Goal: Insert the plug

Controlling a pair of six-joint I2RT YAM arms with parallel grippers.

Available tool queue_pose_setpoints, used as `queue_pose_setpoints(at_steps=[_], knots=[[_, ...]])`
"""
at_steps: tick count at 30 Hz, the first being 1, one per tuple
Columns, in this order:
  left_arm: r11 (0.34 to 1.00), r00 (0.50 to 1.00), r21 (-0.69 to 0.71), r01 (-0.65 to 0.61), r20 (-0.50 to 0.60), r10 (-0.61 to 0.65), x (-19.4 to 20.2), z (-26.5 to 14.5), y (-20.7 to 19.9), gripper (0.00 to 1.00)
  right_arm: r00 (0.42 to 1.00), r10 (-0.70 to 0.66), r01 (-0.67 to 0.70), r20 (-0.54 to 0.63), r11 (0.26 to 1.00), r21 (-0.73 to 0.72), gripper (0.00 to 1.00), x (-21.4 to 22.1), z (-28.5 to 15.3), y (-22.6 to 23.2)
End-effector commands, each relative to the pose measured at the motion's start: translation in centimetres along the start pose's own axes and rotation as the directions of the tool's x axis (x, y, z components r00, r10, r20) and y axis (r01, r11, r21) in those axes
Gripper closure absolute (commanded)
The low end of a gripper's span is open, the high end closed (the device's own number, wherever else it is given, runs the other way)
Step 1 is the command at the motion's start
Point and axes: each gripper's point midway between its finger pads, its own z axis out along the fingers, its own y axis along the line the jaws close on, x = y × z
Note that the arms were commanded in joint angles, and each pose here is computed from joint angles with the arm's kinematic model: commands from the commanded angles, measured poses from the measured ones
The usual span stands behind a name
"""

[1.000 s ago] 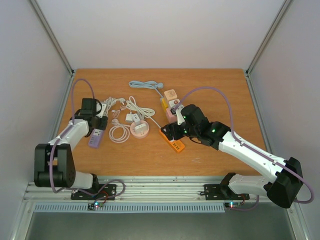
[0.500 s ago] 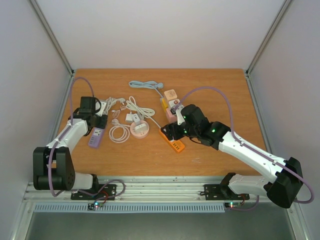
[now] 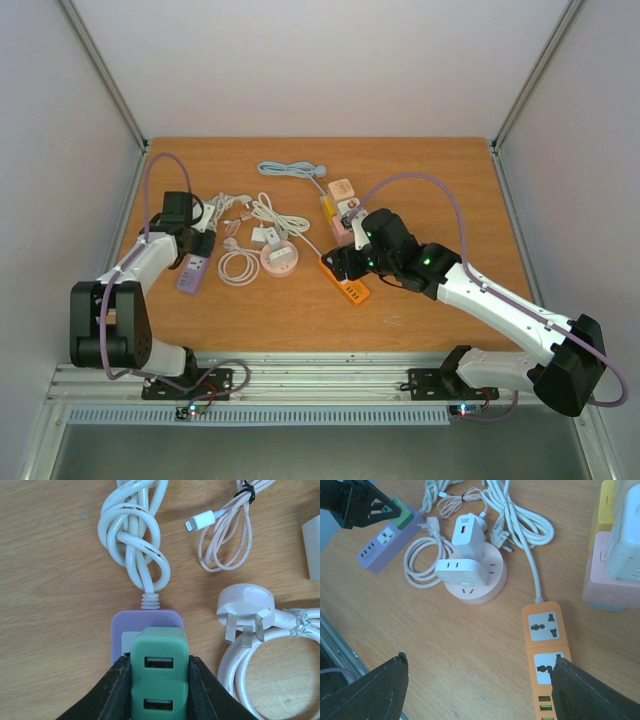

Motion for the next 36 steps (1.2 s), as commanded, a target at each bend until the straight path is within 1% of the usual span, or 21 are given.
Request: queue_pose_setpoints(at_steps=[1,4,7,8,9,11,14,15,16,17,18,19,24,28,29,30,31,32,33,35,36], knots=[[0.999,0.993,0.040,-0.032,-0.117,0.036,2.9,1.8,-0.8,0.97,1.000,-0.007,0.007,0.019,1.000,0.010,0.22,-0.5,-0.3,-0.2],[0.998,0.989,0.043,-0.033,-0.143,0.039,3.6,2.3,-0.9,0.97,1.000,-0.008,0.008,0.020,1.000,0.011,0.22,-0.5,-0.4,-0.2],[0.998,0.990,0.050,-0.033,-0.132,0.040,3.2,2.2,-1.0,0.96,1.000,-0.008,0.007,0.022,1.000,0.011,0.22,-0.6,-0.4,-0.2],[0.998,0.992,0.056,-0.031,-0.117,0.037,2.8,1.9,-1.0,0.95,1.000,-0.008,0.008,0.023,1.000,0.011,0.22,-0.6,-0.4,-0.2],[0.997,0.995,0.071,-0.028,-0.097,0.035,2.2,1.5,-1.2,0.91,1.000,-0.008,0.008,0.024,1.000,0.011,0.22,-0.6,-0.4,-0.2],[0.996,0.999,0.090,-0.026,-0.043,0.030,0.5,0.2,-1.5,0.74,1.000,-0.007,0.007,0.023,1.000,0.011,0.22,-0.6,-0.5,-0.2],[0.996,0.998,0.083,-0.025,0.064,0.020,-2.3,-2.5,-1.2,0.58,1.000,-0.004,0.003,0.022,1.000,0.008,0.22,-0.6,-0.5,-0.1],[0.997,0.995,0.075,-0.025,0.099,0.018,-3.3,-3.5,-1.0,0.55,1.000,0.000,0.000,0.023,1.000,0.008,0.22,-0.6,-0.6,-0.1],[0.998,0.991,0.062,-0.026,0.134,0.018,-4.1,-4.5,-0.7,0.48,1.000,0.002,-0.002,0.026,1.000,0.008,0.22,-0.7,-0.7,-0.1],[0.998,0.986,0.054,-0.023,0.167,0.014,-4.9,-5.5,-0.5,0.15,0.999,0.004,-0.004,0.031,1.000,0.007,0.21,-0.8,-0.8,0.0],[0.999,0.980,0.044,-0.019,0.197,0.010,-5.6,-6.4,-0.4,0.02,0.999,0.005,-0.005,0.037,1.000,0.004,0.21,-0.9,-1.0,0.1],[0.999,0.975,0.037,-0.014,0.221,0.006,-6.1,-7.2,-0.2,0.01,0.999,0.006,-0.006,0.042,1.000,0.001,0.21,-1.1,-1.1,0.1],[0.999,0.941,0.028,0.019,0.338,-0.028,-8.1,-10.9,0.0,0.01,0.999,0.021,-0.021,0.042,1.000,-0.003,0.21,-1.5,-1.6,0.4],[0.998,0.886,-0.007,0.066,0.461,-0.056,-9.4,-15.3,0.8,0.01,0.999,0.037,-0.038,0.040,0.999,0.012,0.22,-1.6,-2.0,0.2],[0.994,0.870,-0.033,0.100,0.488,-0.072,-9.5,-16.4,1.4,0.01,0.998,0.043,-0.044,0.039,0.999,0.019,0.22,-1.7,-2.2,0.2],[0.985,0.851,-0.042,0.170,0.510,-0.125,-9.5,-17.4,2.1,0.01,0.998,0.047,-0.048,0.040,0.999,0.025,0.22,-1.8,-2.3,0.1],[0.967,0.835,-0.081,0.243,0.525,-0.166,-9.2,-18.4,3.2,0.01,0.998,0.051,-0.052,0.040,0.998,0.032,0.22,-1.9,-2.3,0.0],[0.932,0.810,-0.110,0.346,0.537,-0.238,-8.7,-19.1,4.5,0.01,0.998,0.056,-0.057,0.042,0.998,0.038,0.22,-2.0,-2.4,-0.1],[0.881,0.779,-0.118,0.458,0.531,-0.333,-7.6,-19.6,5.5,0.01,0.997,0.060,-0.062,0.044,0.997,0.043,0.21,-2.2,-2.5,-0.1],[0.812,0.736,-0.122,0.571,0.514,-0.441,-6.1,-20.6,6.3,0.01,0.996,0.072,-0.074,0.044,0.996,0.053,0.22,-2.4,-2.5,-0.2],[0.803,0.730,-0.100,0.587,0.495,-0.472,-5.7,-20.8,6.0,0.01,0.996,0.078,-0.080,0.044,0.995,0.057,0.22,-2.5,-2.5,-0.2]])
